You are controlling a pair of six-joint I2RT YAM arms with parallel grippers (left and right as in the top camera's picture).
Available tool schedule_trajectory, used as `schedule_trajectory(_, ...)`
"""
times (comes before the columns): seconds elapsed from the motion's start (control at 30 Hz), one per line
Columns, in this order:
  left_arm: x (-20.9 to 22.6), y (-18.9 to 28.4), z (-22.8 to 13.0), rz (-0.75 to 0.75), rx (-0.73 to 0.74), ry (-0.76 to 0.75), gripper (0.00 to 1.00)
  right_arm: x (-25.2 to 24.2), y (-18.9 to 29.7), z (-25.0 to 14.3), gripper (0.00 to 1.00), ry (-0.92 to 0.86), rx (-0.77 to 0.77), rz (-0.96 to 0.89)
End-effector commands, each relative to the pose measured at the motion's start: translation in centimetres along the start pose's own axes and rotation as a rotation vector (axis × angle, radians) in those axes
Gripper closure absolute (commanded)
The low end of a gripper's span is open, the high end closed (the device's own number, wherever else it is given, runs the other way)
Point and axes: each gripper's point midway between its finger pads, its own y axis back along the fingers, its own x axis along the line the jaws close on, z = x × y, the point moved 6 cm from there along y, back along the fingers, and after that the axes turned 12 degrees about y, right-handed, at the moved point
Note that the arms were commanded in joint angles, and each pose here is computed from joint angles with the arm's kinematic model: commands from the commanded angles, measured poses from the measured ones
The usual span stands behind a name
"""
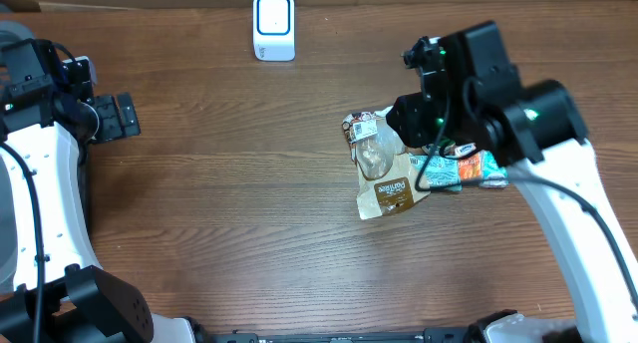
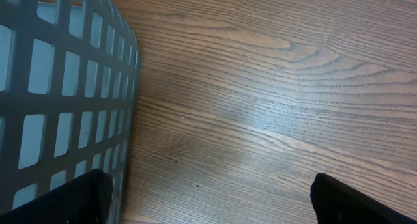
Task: Scan the item barcode
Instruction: 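Carry the snack bag right and lower it beside the jar, then open the right gripper and withdraw it toward the front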
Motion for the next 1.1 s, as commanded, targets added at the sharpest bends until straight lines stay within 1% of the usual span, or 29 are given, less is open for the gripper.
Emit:
schedule_trajectory(0.0, 0.3, 0.1, 0.1, 0.005, -0.007, 0.02, 0.01, 1.5, 4.5, 0.4, 0.55, 0.03, -0.135, 0.042)
schedule_trajectory(0.03, 0.3, 0.1, 0.1, 0.005, -0.007, 0.02, 0.0, 1.6, 5.2, 0.2, 0.5, 0.031, -0.155, 0.04)
schedule_trajectory(0.07, 0.3, 0.1, 0.0, 0.005, -0.007, 0.02, 0.0, 1.8, 6.4, -0.1, 0.19, 0.037, -0.184, 0.038)
schedule_trajectory(0.1, 0.3, 0.1, 0.0, 0.005, -0.007, 0.02, 0.0, 2.0, 7.3, -0.4, 0.0, 0.041, -0.202, 0.036)
schedule_trajectory(0.17, 0.3, 0.1, 0.0, 0.005, -0.007, 0.02, 0.01, 2.3, 8.9, -1.0, 0.0, 0.047, -0.233, 0.033)
schedule_trajectory(0.3, 0.3, 0.1, 0.0, 0.005, -0.007, 0.02, 0.0, 2.4, 10.3, -1.8, 0.0, 0.053, -0.258, 0.004)
schedule_trajectory(0.43, 0.3, 0.1, 0.0, 0.005, -0.007, 0.02, 0.0, 2.4, 10.5, -2.6, 0.0, 0.048, -0.234, 0.002)
schedule_trajectory(0.5, 0.3, 0.1, 0.0, 0.005, -0.007, 0.02, 0.0, 2.0, 10.4, -2.6, 0.0, 0.047, -0.226, -0.032)
schedule_trajectory(0.83, 0.3, 0.1, 0.0, 0.005, -0.007, 0.02, 0.0, 0.5, 11.7, -2.2, 0.0, 0.029, -0.3, -0.182)
schedule_trajectory(0.9, 0.3, 0.1, 0.0, 0.005, -0.007, 0.02, 0.0, 0.0, 12.0, -2.0, 0.0, 0.032, -0.342, -0.218)
schedule_trajectory(1.07, 0.3, 0.1, 0.0, 0.005, -0.007, 0.02, 0.01, -1.6, 11.9, -2.9, 0.0, 0.037, -0.546, -0.276)
